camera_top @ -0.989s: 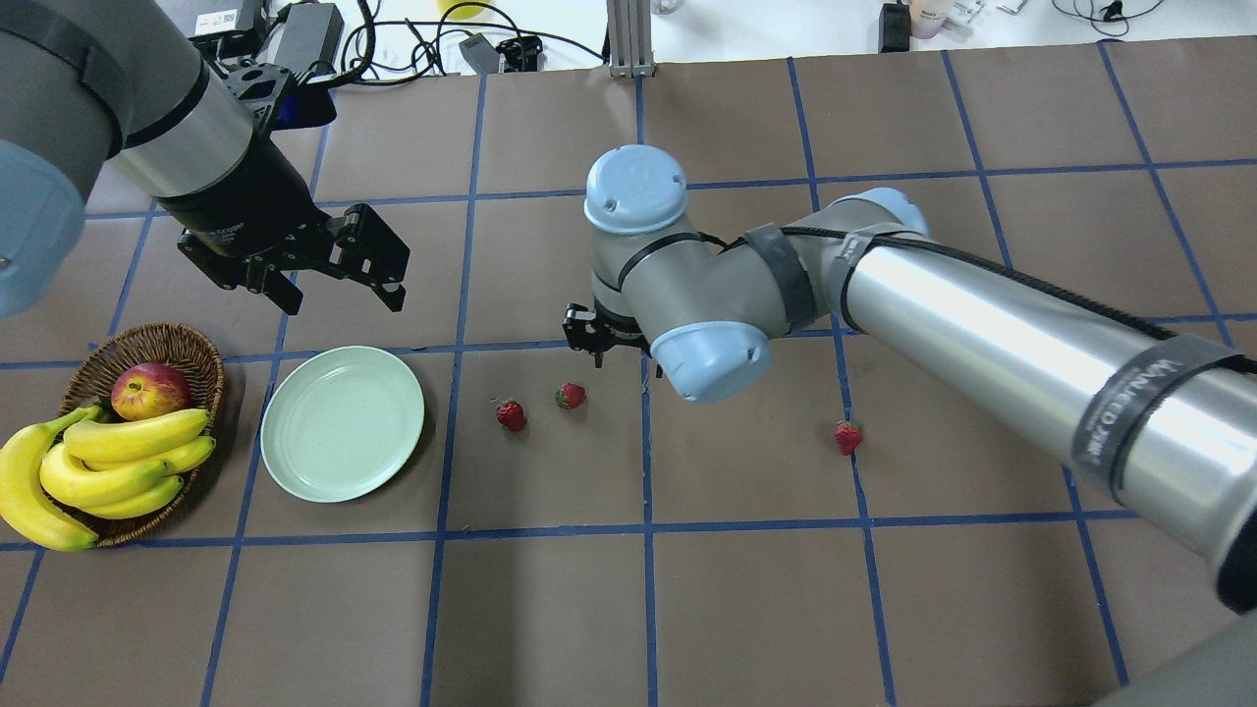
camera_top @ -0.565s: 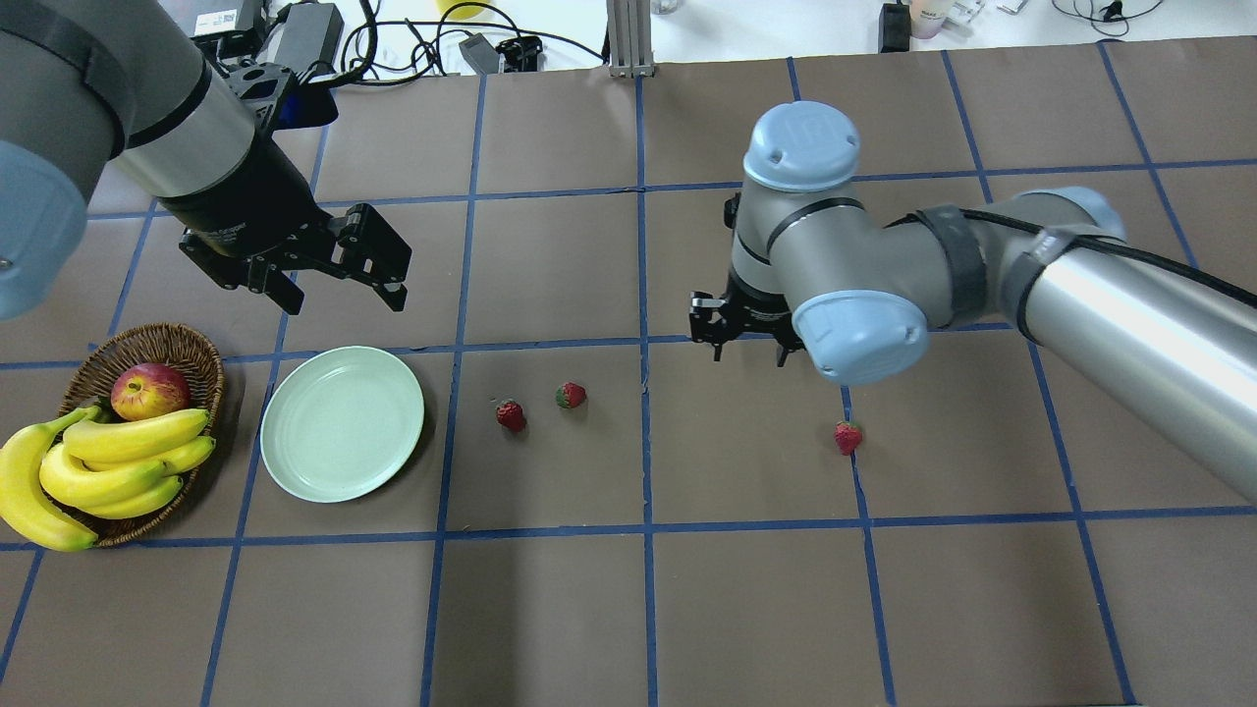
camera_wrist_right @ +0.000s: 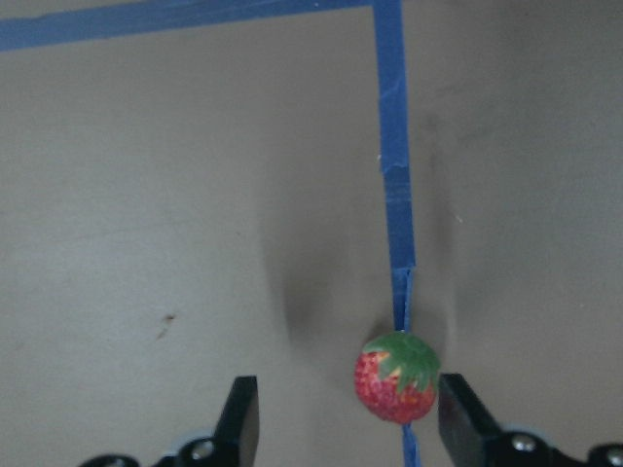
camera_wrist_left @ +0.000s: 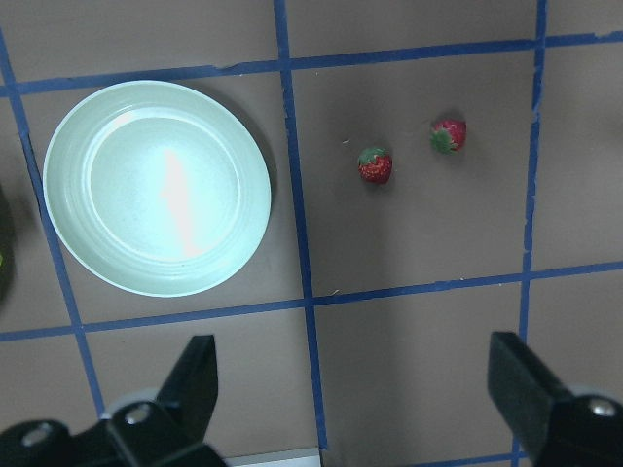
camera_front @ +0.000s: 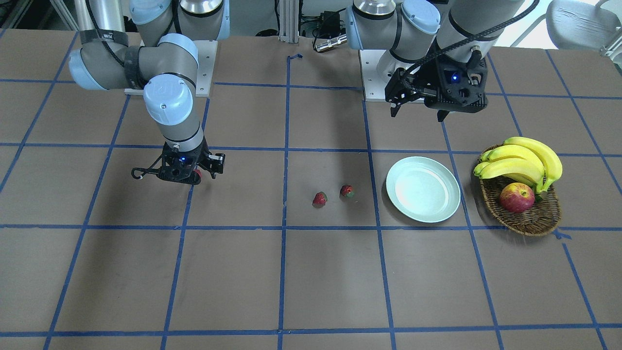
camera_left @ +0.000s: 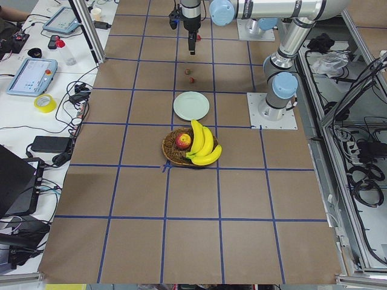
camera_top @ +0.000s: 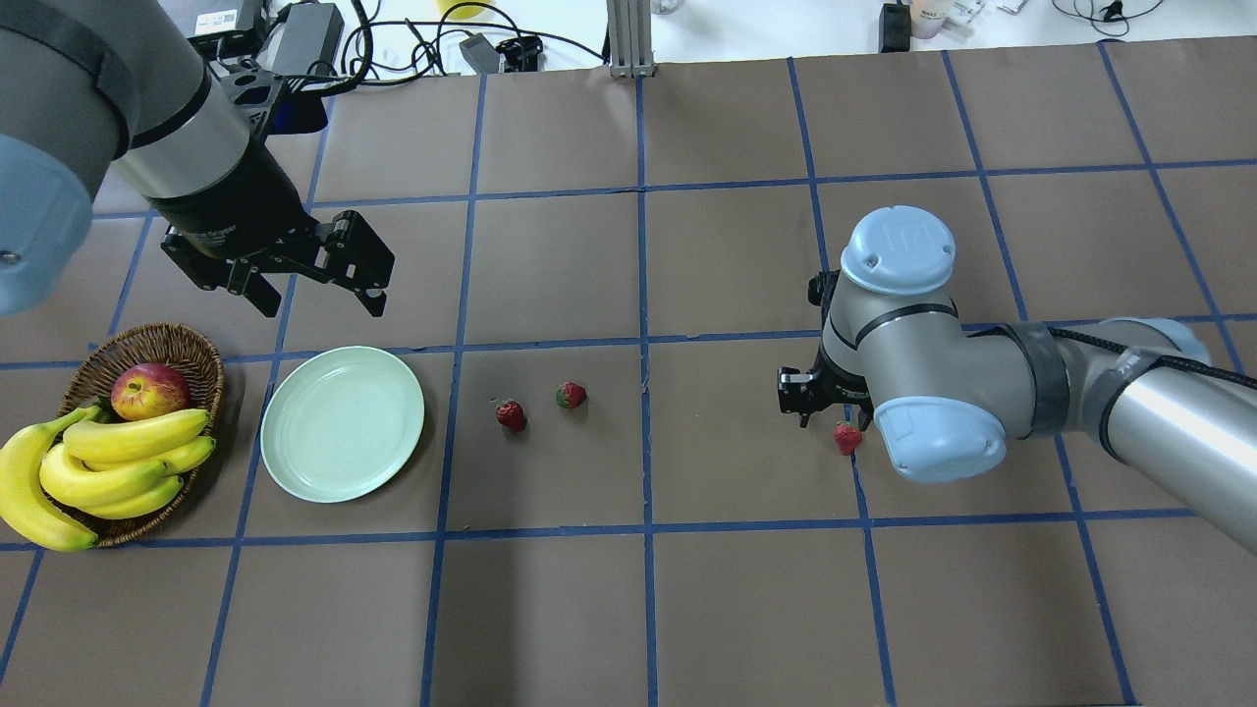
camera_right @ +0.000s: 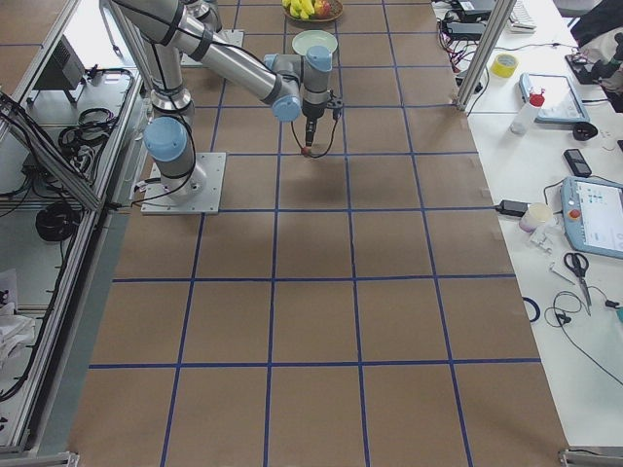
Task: Collect all strawberries into plate
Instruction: 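Move the right gripper to the farthest strawberry and grasp it, then carry the third strawberry toward the plate and release it near the others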
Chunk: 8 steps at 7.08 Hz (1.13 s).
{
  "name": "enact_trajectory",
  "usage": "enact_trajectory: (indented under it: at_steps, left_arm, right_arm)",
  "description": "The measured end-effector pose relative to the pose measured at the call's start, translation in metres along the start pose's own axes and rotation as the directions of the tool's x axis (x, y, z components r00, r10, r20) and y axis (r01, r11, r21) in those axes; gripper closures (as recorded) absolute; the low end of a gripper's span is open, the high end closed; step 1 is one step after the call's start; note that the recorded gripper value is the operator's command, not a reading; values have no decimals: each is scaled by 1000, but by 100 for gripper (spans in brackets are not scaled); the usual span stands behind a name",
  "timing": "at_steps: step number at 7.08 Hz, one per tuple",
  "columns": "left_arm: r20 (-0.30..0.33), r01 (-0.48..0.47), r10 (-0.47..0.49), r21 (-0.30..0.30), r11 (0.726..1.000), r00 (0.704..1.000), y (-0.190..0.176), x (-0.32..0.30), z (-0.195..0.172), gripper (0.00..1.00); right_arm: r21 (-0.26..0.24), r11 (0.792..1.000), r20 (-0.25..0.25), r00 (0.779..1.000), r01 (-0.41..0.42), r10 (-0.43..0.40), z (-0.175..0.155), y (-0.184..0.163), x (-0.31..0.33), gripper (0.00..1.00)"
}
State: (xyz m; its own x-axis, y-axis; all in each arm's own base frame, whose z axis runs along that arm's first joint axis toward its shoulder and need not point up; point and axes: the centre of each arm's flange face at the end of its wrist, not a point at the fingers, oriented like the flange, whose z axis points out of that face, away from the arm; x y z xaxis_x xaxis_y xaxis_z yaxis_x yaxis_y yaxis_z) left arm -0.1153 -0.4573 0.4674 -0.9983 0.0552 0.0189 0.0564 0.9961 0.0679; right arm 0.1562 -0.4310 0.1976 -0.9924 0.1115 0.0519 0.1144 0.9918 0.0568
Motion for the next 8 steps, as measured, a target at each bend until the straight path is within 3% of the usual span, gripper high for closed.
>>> enact_trajectory:
  at_steps: [2, 3, 5, 6, 8]
  left_arm:
    - [30, -3, 3, 0, 1000, 1000, 4, -2, -4, 0]
    - [33, -2, 2, 0, 1000, 999, 7, -3, -7, 0]
    - [35, 4, -4, -4, 1000, 999, 10, -3, -9, 0]
    - [34, 6, -6, -4, 1000, 999, 8, -3, -8, 0]
    - [32, 52, -53, 23, 998, 998, -5, -3, -4, 0]
  right_arm:
    - [16, 1000, 21, 1000, -14, 14, 17, 5, 19, 34]
    - [19, 1000, 40, 999, -21, 21, 21, 5, 20, 45]
    - [12, 1000, 63, 998, -23, 22, 26, 5, 19, 95]
    - [14, 1000, 64, 998, -18, 17, 25, 3, 19, 100]
    - [25, 999, 67, 997, -36, 34, 18, -2, 16, 99]
